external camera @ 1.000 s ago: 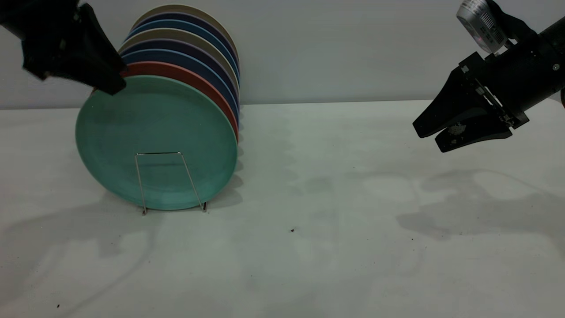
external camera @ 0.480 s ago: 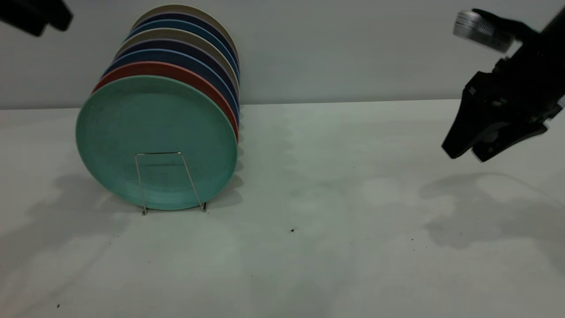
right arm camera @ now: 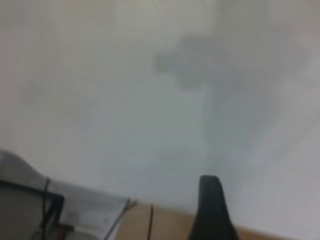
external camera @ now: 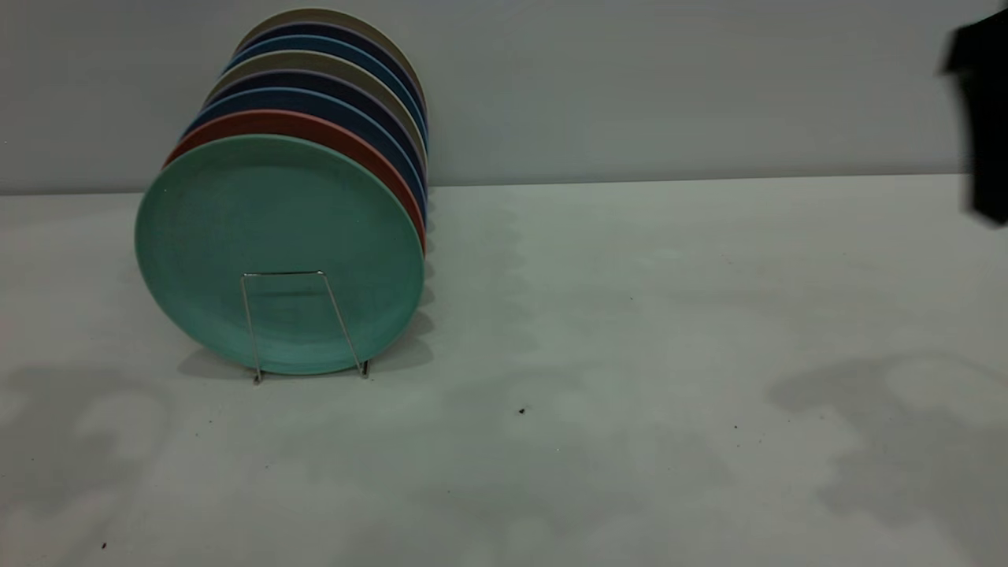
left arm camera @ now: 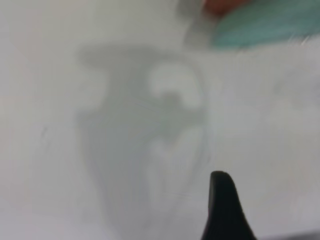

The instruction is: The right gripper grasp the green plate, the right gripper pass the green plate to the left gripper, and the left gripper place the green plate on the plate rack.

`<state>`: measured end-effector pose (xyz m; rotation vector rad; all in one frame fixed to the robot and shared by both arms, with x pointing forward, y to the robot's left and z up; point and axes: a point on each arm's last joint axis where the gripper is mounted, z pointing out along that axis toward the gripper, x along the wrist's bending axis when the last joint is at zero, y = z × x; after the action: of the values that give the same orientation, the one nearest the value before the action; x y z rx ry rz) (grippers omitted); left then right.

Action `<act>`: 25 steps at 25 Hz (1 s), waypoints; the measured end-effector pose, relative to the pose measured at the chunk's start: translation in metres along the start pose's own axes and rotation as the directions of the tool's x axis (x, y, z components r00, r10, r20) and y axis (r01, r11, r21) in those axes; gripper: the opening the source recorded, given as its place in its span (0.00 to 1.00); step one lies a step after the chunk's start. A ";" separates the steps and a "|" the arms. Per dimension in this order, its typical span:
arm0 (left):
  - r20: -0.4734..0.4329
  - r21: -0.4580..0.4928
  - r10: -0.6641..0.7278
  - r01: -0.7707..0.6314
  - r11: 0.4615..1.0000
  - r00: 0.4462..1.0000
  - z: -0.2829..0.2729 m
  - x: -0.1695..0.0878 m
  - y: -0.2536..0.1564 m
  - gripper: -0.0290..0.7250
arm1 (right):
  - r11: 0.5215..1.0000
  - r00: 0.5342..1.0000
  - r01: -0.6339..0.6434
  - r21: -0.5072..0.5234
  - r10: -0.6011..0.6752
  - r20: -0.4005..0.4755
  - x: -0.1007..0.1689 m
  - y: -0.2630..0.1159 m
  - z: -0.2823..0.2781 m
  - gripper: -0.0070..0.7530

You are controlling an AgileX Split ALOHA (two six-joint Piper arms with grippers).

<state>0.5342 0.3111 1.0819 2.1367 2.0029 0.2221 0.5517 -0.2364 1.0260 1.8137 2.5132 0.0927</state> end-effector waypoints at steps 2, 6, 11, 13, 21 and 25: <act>-0.018 0.009 -0.020 0.020 1.000 1.000 -0.008 0.000 -0.014 0.69 | 0.999 0.999 -0.015 -0.030 0.016 0.033 -0.001 -0.009 -0.018 0.75; -0.023 -0.003 -0.035 0.035 0.999 0.999 -0.023 -0.004 -0.049 0.69 | 0.990 0.998 -0.036 -0.136 0.043 0.052 0.002 -0.037 -0.056 0.69; -0.025 -0.023 -0.035 0.035 0.999 0.999 -0.032 -0.012 -0.110 0.69 | 0.967 0.998 -0.037 -0.250 0.050 0.049 0.010 -0.092 -0.089 0.64; -0.027 -0.048 -0.034 0.033 0.998 0.999 -0.035 -0.015 -0.136 0.69 | 0.962 0.997 -0.036 -0.270 0.051 0.051 0.013 -0.116 -0.090 0.63; -0.041 -0.225 -0.028 0.018 0.974 0.999 -0.039 -0.025 -0.234 0.69 | 0.938 0.997 -0.021 -0.347 0.045 0.060 0.024 -0.202 -0.076 0.62; -0.053 -0.366 -0.025 0.004 0.931 0.998 -0.040 -0.029 -0.269 0.69 | 0.919 0.997 0.006 -0.395 0.025 0.073 0.028 -0.235 -0.063 0.62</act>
<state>0.2627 0.2994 1.0548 1.8973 1.8305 0.6095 0.3158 -0.2851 1.0719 1.6303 2.2271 0.4837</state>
